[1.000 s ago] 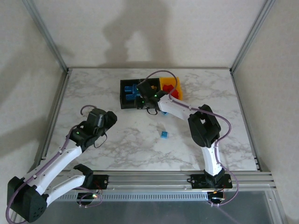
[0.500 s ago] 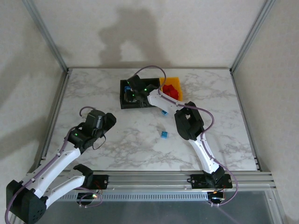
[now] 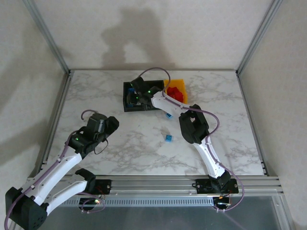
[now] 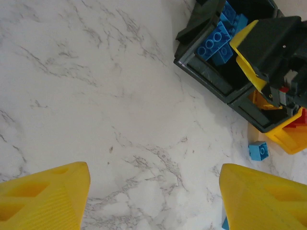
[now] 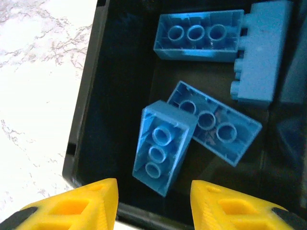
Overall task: Sort the legos into containers by color
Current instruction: Place the lego in the container, then pick up the lego from the center of the table.
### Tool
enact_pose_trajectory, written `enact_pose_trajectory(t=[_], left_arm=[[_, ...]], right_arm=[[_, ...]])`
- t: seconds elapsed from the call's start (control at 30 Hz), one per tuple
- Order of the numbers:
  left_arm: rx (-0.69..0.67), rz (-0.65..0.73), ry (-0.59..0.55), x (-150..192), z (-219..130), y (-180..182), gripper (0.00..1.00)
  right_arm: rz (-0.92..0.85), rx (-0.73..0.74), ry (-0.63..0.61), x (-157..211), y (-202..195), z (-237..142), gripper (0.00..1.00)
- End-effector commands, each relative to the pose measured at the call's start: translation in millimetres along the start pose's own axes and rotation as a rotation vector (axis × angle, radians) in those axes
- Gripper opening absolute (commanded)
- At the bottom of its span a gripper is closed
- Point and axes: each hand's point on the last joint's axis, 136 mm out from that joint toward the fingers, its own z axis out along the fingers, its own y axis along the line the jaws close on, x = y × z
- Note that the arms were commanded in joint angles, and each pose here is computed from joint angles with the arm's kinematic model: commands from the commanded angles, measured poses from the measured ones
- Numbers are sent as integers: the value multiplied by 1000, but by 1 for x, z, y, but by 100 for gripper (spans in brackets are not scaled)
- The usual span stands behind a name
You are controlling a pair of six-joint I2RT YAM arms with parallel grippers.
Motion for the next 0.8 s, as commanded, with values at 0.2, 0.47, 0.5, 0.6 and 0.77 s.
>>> enact_pose_trajectory(t=[0.2,0.47,0.5,0.6,0.77], left_arm=[[177,113,138,29,6,-39,74],[269,206,220,65,14,-79,74],[289,229,241,72,14,-86,74],[343,281,304,91,14,-101,74],[384,317,373,109,16,-107,74]], right_arm=[[-28,37,-139,8,-19,-117,50],[-6,164,-96,59,-77,-160,58],[7,177,-75,71,-84,-162,59],[61,212,-15,104,-104,-166,60],[136,255,64,147,-128,-162,60]])
